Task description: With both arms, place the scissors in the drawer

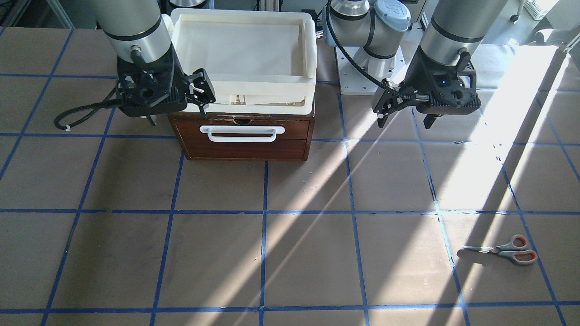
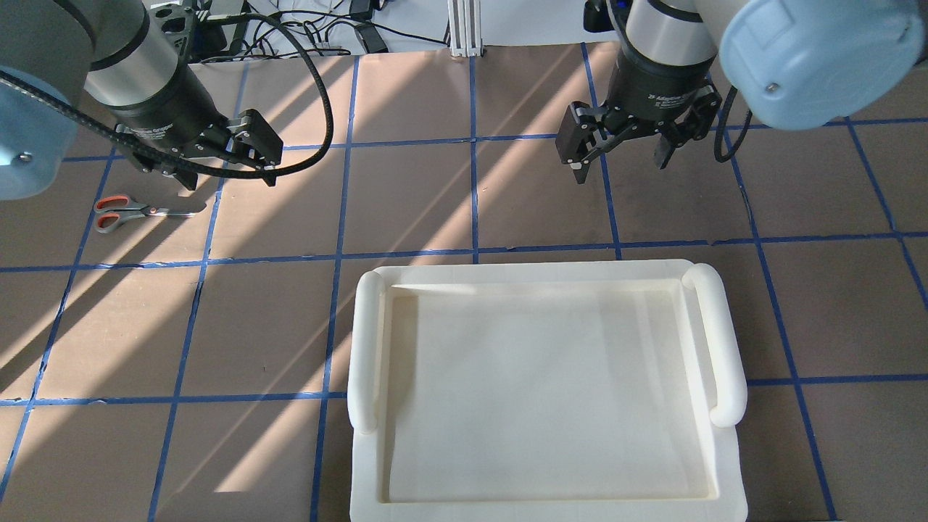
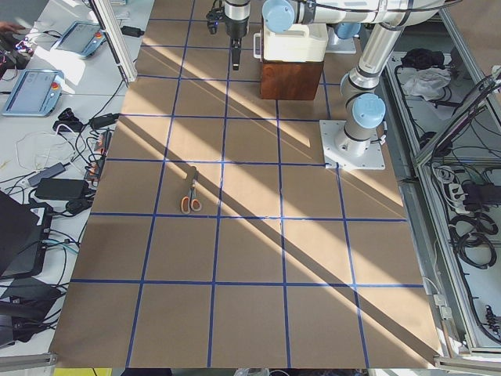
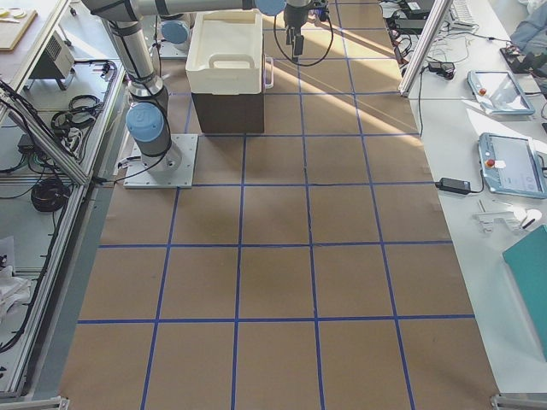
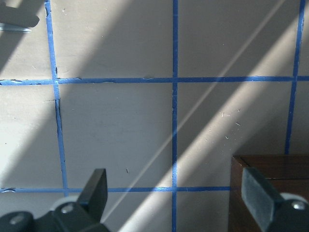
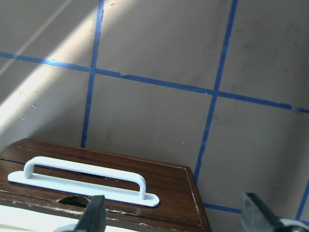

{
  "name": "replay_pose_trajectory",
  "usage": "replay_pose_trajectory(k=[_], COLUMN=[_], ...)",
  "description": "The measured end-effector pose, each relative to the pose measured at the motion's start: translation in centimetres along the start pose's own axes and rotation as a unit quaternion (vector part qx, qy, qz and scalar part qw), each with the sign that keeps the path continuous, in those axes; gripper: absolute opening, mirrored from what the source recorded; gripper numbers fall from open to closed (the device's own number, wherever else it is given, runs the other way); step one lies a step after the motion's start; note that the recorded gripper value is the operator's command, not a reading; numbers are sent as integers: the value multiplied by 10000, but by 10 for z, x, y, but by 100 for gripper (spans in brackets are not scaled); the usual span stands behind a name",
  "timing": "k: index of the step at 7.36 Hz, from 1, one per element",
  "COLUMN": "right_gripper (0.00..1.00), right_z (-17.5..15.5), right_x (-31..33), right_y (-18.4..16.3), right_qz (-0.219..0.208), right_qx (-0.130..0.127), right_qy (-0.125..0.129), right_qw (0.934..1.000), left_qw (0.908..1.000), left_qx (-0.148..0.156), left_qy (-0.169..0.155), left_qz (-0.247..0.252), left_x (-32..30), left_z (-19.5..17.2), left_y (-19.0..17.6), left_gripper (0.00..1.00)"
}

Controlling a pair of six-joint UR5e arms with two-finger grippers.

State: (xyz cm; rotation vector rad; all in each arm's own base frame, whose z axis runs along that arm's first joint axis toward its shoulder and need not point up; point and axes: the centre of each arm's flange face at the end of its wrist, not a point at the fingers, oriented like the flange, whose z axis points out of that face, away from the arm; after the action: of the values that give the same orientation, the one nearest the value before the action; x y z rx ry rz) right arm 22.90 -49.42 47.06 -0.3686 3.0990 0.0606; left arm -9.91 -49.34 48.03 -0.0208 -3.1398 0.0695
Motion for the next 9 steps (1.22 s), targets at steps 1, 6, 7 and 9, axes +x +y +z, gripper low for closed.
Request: replay_pose_trajectory(k=[1,6,7,9], right_gripper=[100,97,97,97], right_z=[23,87,95,115], right_x=[-37,-88,-85,-77], right_y=[-9,-37,-40,-48], right_qz=[-467,-3717,-4351,-5433], right_qx=[-98,-262,-291,-393], right_qy=[-82,-890,-954,-1108], right_qw=[9988,9237,8948,8313], left_qw=[9998,9758,9639,9338], left_qx=[-18,-44,-109,-240], left_qy=[-6,18,65,223], left_qz=[221,2185,2658,3562], left_x=[-22,-144,-167,-224], left_z=[4,58,75,114], left_y=[-7,-55,-62,-71], left_gripper=[100,100,100,100])
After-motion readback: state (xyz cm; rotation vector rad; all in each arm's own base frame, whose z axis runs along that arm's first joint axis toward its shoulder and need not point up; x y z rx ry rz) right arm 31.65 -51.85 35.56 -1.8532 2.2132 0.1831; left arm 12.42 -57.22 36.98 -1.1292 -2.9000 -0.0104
